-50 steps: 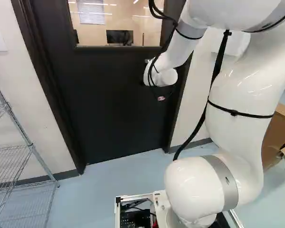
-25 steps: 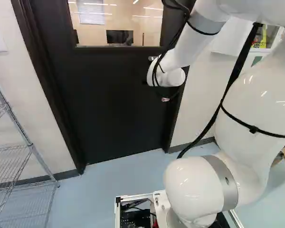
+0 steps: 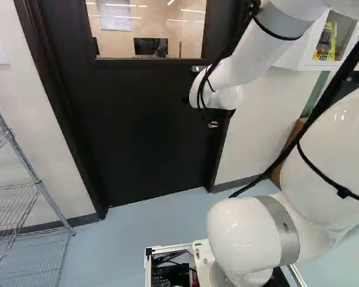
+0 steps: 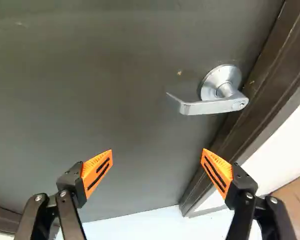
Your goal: Open the door and move inside
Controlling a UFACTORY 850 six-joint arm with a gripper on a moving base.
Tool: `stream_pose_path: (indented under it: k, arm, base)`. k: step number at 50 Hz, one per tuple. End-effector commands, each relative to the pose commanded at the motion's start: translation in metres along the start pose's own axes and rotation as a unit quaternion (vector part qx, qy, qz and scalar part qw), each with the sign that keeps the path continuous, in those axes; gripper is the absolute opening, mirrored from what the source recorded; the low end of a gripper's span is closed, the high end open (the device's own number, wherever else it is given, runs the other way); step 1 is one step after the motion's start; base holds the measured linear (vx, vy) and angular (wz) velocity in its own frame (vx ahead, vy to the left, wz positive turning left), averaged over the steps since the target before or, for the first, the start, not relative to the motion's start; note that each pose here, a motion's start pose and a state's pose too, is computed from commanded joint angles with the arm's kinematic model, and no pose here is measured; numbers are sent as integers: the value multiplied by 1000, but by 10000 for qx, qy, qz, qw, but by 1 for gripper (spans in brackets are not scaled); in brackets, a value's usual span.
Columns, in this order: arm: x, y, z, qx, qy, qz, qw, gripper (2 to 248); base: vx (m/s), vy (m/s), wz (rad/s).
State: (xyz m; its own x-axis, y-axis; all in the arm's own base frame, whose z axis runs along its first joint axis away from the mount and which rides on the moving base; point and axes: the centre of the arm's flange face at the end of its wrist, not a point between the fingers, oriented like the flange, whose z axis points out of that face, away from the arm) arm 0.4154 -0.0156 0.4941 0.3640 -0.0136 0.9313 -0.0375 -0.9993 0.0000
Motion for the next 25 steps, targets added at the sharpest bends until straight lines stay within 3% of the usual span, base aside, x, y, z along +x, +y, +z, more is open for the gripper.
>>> stream_pose_path:
  k: [25]
  arm:
    - [22, 0, -14, -1, 305, 0, 9995, 247]
  base:
    - [0, 0, 0]
